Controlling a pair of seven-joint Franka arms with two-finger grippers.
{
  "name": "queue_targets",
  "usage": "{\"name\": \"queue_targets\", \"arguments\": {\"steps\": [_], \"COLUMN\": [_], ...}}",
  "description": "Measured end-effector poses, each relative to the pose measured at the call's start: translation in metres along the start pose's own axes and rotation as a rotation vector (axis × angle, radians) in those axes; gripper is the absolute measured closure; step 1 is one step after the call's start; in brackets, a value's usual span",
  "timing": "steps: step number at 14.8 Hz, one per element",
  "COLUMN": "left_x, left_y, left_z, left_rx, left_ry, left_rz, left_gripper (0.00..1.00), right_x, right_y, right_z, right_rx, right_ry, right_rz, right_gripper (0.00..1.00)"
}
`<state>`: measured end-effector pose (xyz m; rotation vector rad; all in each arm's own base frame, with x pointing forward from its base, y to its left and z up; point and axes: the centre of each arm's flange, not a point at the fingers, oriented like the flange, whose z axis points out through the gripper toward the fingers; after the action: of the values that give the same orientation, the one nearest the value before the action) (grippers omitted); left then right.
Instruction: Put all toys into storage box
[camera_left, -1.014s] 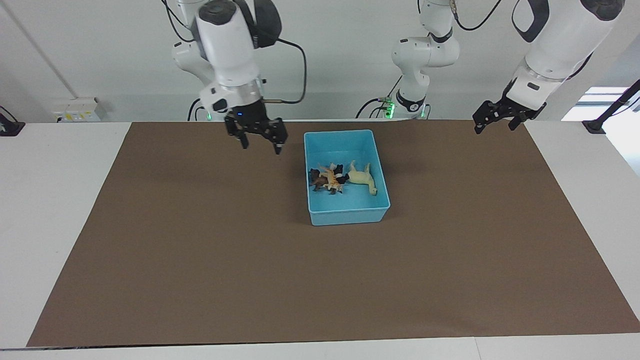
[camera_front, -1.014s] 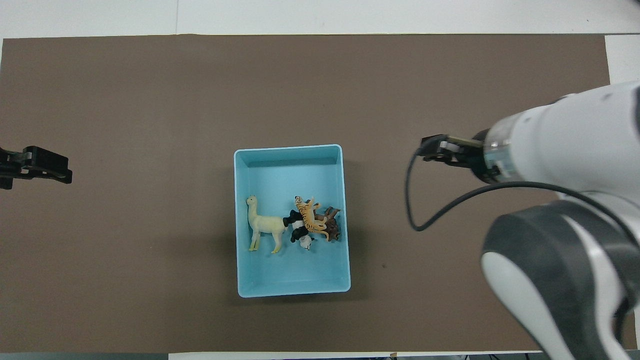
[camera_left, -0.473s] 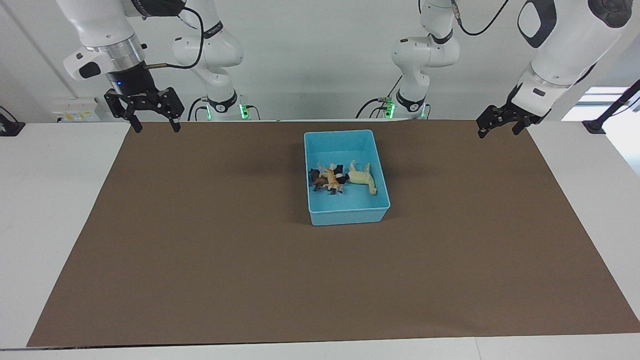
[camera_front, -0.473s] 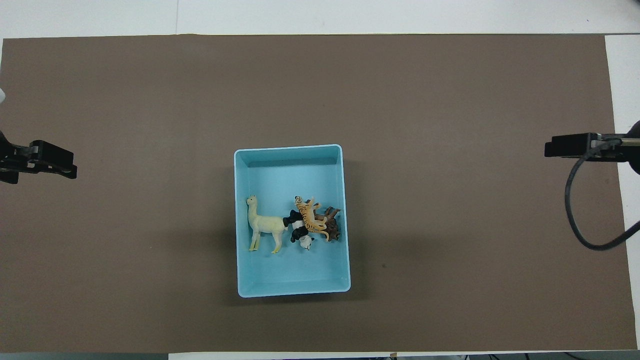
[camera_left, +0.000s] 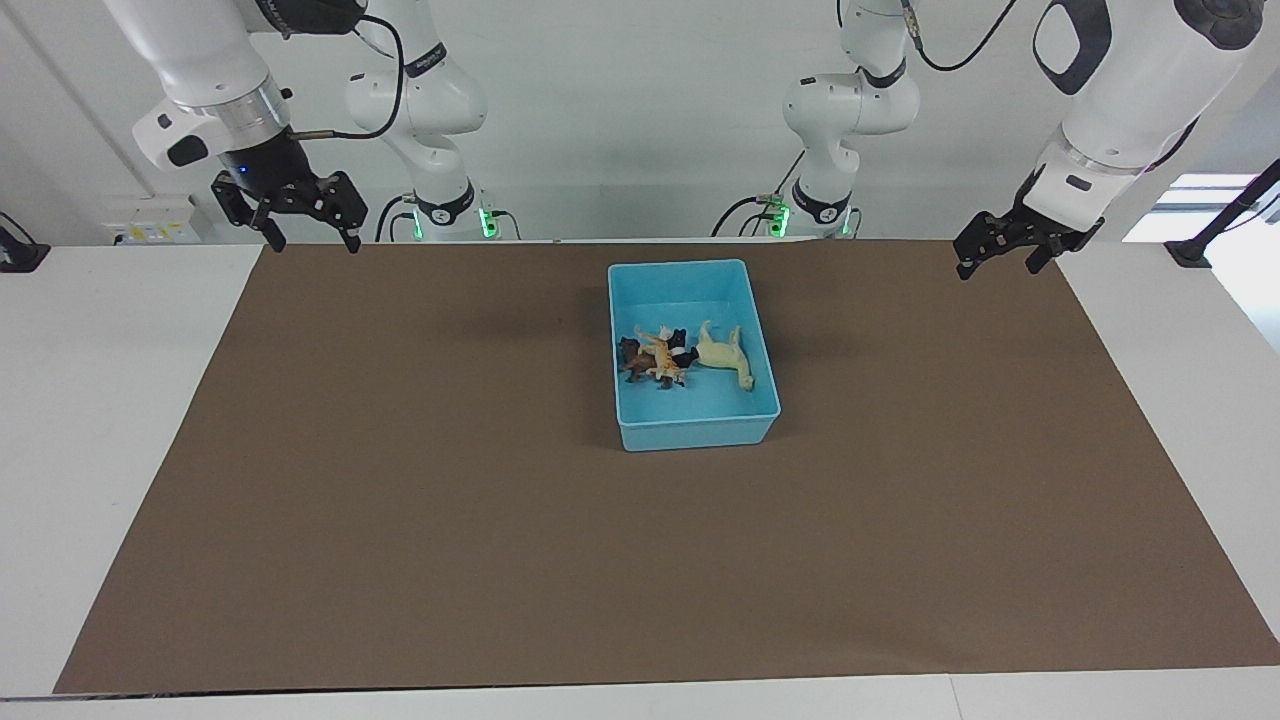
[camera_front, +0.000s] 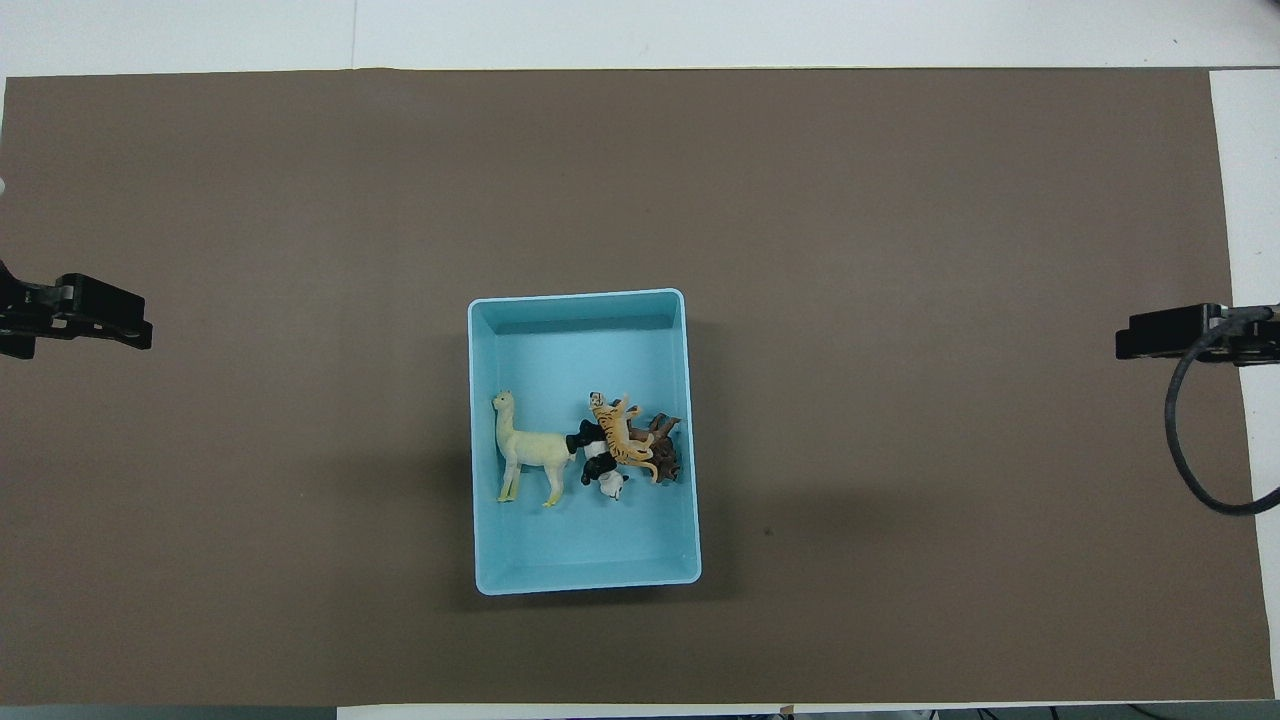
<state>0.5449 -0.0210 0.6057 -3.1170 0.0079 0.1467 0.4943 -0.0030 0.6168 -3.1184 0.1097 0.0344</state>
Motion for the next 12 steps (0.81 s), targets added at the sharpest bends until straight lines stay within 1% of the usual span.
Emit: {"name": "queue_targets", "arguments": {"steps": [4,7,10,12], "left_x": [0.002,0.005,0.005,0.006], "left_y": [0.001,-0.001,-0.002,0.0], "left_z": [-0.002,-0.004,-0.004,-0.005], "left_rx": [-0.005,-0.006,-0.008,-0.026], "left_ry": [0.018,0.044,0.05,0.053], "left_rz": [0.002,-0.002,-0.004,0.002], "left_gripper": [0.0,0.0,0.0,0.0], "right_x": [-0.001,0.003,0.009,0.014], "right_y": [-0.002,-0.001,0.003,0.006], "right_z": [0.01,0.007,0.001,-0.001], "right_rx": [-0.004,-0.005,-0.006,-0.006], "right_ry": [0.003,0.034,0.025,0.018], "right_rz": [-0.005,-0.005,-0.012,-0.026], "right_gripper": [0.0,0.0,0.0,0.0]}}
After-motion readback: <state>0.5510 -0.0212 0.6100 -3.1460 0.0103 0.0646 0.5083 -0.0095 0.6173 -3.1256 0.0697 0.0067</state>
